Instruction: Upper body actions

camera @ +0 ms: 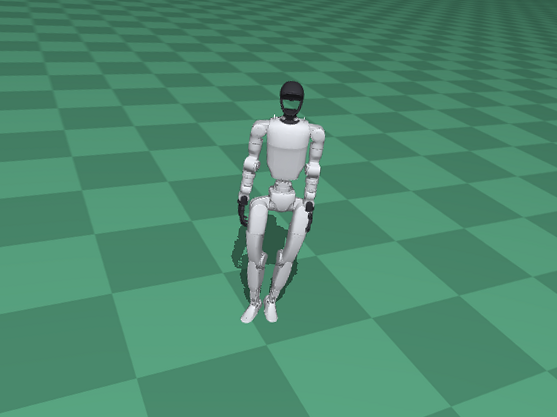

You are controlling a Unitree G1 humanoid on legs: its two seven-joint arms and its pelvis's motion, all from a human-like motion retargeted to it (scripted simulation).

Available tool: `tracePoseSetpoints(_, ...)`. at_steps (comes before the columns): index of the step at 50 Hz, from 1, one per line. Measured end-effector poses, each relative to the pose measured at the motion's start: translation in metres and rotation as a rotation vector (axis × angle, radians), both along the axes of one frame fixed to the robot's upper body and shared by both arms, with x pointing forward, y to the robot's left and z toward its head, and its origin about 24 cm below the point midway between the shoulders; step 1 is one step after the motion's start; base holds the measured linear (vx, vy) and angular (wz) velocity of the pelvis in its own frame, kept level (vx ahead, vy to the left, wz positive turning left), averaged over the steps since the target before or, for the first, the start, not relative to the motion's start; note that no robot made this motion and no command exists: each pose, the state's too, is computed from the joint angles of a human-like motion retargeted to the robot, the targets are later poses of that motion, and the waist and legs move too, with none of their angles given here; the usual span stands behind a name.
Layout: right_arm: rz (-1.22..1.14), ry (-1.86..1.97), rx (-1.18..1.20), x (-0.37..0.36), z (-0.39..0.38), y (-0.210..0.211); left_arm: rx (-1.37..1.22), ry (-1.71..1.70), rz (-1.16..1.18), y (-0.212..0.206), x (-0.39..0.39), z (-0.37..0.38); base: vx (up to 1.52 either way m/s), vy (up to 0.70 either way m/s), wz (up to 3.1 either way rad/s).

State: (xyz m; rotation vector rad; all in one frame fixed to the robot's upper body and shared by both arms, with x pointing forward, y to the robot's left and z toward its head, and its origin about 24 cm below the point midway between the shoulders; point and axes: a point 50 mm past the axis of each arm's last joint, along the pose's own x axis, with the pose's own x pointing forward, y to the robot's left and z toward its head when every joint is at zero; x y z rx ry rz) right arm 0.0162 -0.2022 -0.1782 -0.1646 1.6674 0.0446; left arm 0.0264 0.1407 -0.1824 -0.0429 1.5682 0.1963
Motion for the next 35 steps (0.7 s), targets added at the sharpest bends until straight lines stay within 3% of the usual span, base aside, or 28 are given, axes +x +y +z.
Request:
tracePoseSetpoints(10, -0.111, 0.195, -0.03, -0.053, 0.006, -0.003, 0.015, 0.02, -0.01, 0.009, 0.0, 0.0, 0.18, 0.13, -0.4)
tracePoseSetpoints(22, -0.014, -0.008, 0.02, 0.004, 0.0, 0.005, 0.021, 0.005, 0.044, 0.016, 0.004, 0.001, 0.0, 0.05, -0.04)
tracePoseSetpoints(35, -0.019, 0.025, 0.034, -0.014, -0.001, 0.005, 0.043, -0.118, -0.043, 0.016, 0.034, 0.003, -0.12, 0.0, 1.81)
